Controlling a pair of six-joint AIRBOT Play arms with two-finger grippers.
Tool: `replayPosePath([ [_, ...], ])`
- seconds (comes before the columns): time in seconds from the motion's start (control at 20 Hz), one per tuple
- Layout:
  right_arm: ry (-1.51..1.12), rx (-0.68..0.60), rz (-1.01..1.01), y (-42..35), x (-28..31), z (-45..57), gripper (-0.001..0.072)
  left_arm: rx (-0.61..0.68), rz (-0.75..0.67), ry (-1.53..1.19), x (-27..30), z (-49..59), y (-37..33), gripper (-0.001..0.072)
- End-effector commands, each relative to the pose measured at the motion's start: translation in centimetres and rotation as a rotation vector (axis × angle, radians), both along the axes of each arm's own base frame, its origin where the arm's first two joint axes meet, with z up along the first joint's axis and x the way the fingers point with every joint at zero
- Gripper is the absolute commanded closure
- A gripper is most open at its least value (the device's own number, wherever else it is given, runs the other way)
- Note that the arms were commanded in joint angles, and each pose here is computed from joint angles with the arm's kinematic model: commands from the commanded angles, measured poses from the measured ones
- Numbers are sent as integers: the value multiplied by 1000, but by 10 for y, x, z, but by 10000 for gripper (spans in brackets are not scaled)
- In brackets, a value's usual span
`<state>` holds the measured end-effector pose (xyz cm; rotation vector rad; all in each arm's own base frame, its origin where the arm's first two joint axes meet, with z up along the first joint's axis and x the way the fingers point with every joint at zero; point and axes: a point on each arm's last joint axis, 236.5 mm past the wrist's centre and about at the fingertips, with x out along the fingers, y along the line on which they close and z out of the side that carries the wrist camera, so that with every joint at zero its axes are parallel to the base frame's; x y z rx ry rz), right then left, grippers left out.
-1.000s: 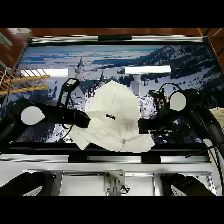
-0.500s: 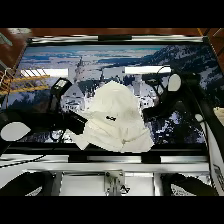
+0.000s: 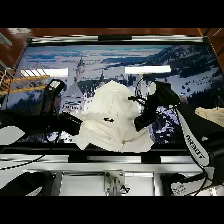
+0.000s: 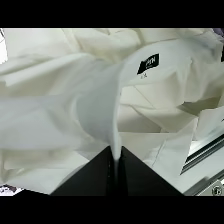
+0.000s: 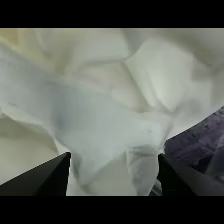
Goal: Fold the shirts.
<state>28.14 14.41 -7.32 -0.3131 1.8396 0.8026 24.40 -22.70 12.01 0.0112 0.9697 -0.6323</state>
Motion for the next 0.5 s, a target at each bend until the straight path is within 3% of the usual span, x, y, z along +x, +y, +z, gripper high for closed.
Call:
replayPosePath([
  [0.0, -91, -51, 45, -10, 20, -19, 47, 7, 9, 0, 1, 0, 2, 652],
  [0.05, -100, -61, 49, -12, 22, -20, 52, 7, 9, 0, 1, 0, 2, 652],
  [0.1, -91, -58, 48, -11, 21, -20, 209, 12, 10, -4, 1, -1, 3, 652],
  [0.15, -69, -51, 48, -10, 16, -19, 499, 19, 12, -9, 3, -1, 5, 652],
  [0.2, -44, -38, 45, -7, 10, -15, 635, 32, 16, -21, 5, -1, 8, 652],
  [0.45, -181, -10, -50, -1, 26, 59, 638, 57, 71, -113, 32, 6, 23, 652],
])
